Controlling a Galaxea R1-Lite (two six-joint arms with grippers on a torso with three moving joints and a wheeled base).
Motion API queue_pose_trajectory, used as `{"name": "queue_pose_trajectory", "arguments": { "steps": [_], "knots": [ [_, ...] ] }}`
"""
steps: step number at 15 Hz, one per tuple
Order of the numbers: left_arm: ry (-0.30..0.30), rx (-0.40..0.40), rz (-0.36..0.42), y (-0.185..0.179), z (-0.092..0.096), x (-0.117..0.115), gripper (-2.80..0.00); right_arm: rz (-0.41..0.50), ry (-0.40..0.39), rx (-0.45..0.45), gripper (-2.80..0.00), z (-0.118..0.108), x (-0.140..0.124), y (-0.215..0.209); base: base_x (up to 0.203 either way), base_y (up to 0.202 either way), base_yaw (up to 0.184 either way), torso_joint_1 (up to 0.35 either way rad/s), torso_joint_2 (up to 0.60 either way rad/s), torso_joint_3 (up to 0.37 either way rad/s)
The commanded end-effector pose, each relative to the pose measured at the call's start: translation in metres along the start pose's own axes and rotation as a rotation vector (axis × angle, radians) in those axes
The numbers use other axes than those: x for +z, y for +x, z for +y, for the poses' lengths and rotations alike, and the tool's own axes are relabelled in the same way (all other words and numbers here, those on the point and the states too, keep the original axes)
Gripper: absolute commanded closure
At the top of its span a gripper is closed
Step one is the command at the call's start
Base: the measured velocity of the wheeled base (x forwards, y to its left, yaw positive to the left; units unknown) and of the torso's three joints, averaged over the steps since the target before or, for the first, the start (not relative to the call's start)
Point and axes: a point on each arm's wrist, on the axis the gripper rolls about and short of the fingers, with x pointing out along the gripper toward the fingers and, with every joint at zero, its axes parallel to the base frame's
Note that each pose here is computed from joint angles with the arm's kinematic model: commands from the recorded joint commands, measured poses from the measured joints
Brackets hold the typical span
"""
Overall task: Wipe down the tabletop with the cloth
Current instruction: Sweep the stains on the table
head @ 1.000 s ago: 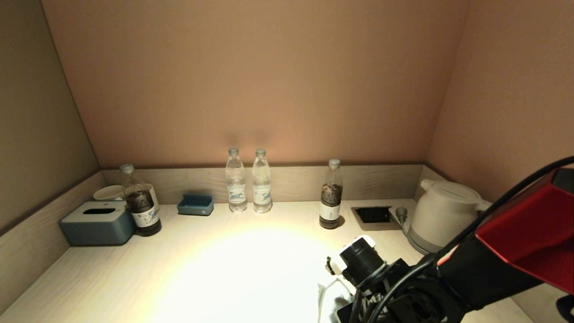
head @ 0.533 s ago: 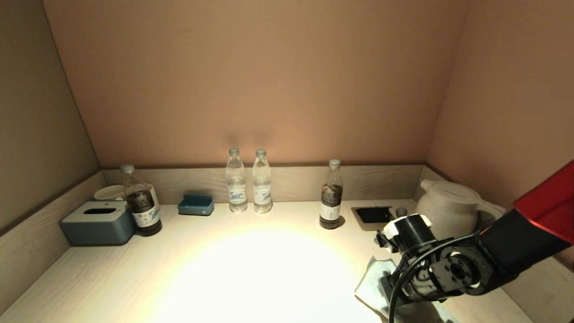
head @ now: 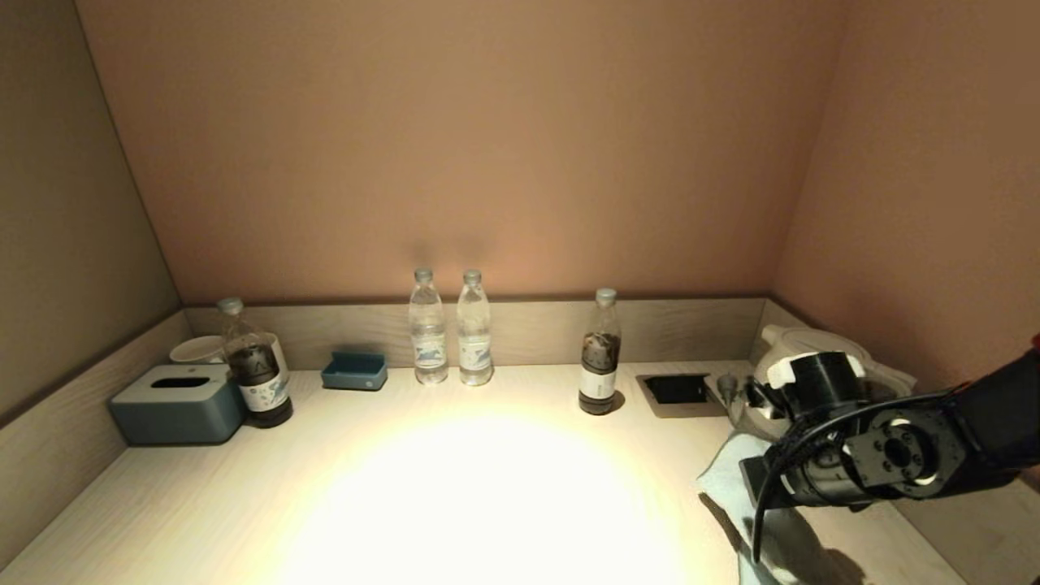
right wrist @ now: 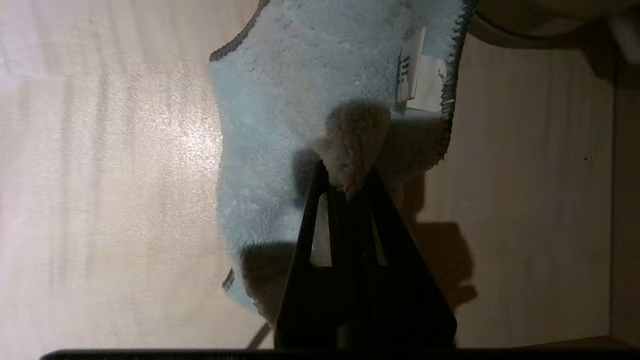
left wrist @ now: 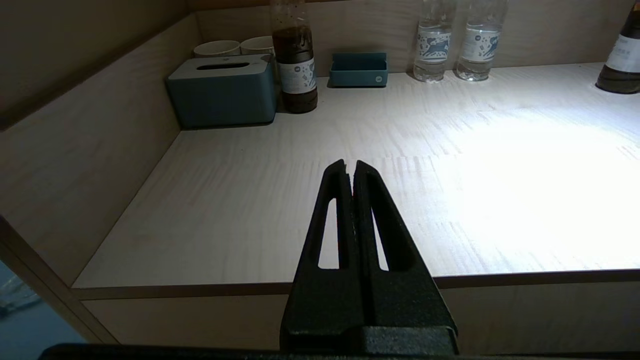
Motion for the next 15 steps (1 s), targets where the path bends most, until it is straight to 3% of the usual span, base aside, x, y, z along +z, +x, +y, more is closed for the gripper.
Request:
{"name": "queue_pose_trajectory", "arguments": {
  "steps": [1, 4, 7, 15],
  "knots": [
    [0.000, 0.000, 0.001, 0.000, 0.000, 0.000, 0.00, -0.076, 0.018, -0.007, 0.00, -0.006, 0.009, -0.019, 0.000, 0.000, 0.000, 0.000, 0.00, 0.000],
    [0.000, 0.000, 0.001, 0.000, 0.000, 0.000, 0.00, -0.240, 0.045, -0.021, 0.00, -0.015, 0.024, -0.062, 0.000, 0.000, 0.000, 0.000, 0.00, 0.000],
    [0.000, 0.000, 0.001, 0.000, 0.000, 0.000, 0.00, -0.280, 0.089, -0.065, 0.00, -0.032, 0.027, -0.073, 0.000, 0.000, 0.000, 0.000, 0.00, 0.000],
    [0.000, 0.000, 0.001, 0.000, 0.000, 0.000, 0.00, -0.142, 0.156, -0.150, 0.00, -0.066, 0.010, -0.055, 0.000, 0.000, 0.000, 0.000, 0.00, 0.000]
  ]
}}
